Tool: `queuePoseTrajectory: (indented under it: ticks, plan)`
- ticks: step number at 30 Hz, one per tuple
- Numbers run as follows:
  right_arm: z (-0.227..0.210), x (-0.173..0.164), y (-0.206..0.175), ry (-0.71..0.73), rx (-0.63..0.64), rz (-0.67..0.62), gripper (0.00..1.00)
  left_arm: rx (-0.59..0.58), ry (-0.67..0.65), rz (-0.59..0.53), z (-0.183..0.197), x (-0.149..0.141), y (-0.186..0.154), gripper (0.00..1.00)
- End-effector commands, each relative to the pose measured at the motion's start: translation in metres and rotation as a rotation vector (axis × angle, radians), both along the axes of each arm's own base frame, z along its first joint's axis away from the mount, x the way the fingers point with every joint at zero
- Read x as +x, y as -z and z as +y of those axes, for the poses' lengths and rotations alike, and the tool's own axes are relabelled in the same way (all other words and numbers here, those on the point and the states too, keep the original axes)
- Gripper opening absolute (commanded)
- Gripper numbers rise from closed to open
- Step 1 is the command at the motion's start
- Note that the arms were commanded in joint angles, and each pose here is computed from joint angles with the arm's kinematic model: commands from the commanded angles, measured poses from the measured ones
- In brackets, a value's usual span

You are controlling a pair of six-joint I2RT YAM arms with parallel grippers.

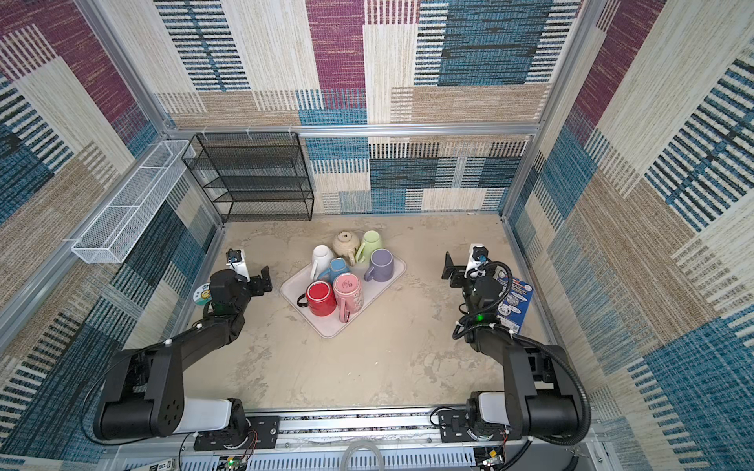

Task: Turn the mug right side up
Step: Rotate the tray at the center of the table.

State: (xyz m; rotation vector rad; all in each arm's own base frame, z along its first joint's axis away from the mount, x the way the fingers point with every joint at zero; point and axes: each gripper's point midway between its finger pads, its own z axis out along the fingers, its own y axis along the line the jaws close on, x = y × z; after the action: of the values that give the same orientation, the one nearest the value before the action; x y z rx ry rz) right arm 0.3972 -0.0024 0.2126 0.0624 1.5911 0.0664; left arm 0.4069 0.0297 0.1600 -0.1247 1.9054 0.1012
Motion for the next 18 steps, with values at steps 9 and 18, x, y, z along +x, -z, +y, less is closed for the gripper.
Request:
queuePoseTrajectory:
  ticks: [9, 18]
  plan:
    - [0.052, 0.044, -0.014, -0.272, 0.28, 0.307, 0.83, -0.345, -0.005, 0.292, -0.03, -0.025, -0.032, 0.74]
    - [0.094, 0.089, 0.053, -0.465, 0.377, 0.571, 0.75, -0.425, -0.073, 0.419, -0.047, -0.065, -0.009, 0.78]
